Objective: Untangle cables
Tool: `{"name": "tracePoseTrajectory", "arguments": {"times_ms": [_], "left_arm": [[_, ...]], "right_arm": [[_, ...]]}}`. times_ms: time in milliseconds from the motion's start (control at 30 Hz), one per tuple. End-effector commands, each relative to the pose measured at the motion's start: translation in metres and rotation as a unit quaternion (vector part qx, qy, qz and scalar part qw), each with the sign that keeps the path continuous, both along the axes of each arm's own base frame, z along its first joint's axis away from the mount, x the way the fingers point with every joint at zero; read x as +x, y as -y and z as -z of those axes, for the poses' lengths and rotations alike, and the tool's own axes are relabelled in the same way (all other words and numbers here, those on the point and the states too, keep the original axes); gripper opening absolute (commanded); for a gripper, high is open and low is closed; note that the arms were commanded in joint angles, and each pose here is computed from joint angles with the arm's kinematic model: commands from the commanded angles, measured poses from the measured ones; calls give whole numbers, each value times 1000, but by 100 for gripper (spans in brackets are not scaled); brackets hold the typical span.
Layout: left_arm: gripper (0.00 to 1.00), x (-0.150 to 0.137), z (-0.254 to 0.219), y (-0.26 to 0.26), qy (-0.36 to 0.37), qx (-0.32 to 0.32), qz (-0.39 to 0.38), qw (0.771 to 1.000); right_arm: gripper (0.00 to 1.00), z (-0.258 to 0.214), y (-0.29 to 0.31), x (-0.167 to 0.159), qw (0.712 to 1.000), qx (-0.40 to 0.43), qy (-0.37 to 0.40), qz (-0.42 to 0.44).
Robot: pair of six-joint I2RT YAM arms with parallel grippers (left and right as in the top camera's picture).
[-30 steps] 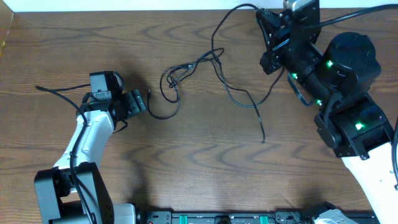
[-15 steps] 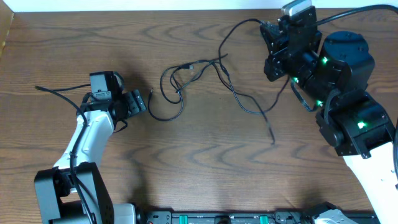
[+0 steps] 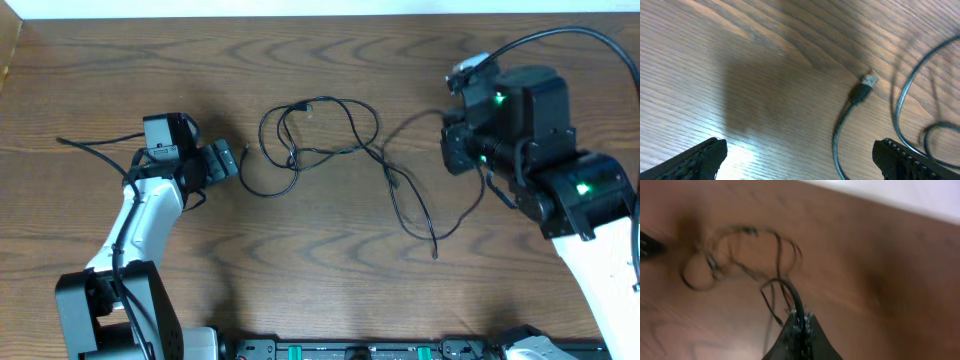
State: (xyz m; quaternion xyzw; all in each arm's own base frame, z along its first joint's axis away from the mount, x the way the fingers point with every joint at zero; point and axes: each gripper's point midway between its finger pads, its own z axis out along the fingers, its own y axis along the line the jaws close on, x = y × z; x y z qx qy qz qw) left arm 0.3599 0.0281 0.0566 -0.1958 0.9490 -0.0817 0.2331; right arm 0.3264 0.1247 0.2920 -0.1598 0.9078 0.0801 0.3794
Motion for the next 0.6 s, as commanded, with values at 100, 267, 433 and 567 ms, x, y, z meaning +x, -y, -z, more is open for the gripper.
{"name": "tracePoseTrajectory", "arguments": {"times_ms": [100, 267, 433, 567], "left_arm": [[98, -1, -12, 53, 27, -103, 131, 986], [98, -6, -15, 79, 43, -96, 225, 969], [98, -24, -10, 119, 50, -46, 380, 922], [98, -30, 0, 132, 41, 38, 452, 890]], "right_arm": [[1, 39, 22, 9, 995, -68, -61, 47], [1, 68, 26, 20, 989, -95, -99, 63], [1, 100, 26, 29, 981, -109, -142, 72], [1, 122, 24, 36, 976, -117, -167, 76]]}}
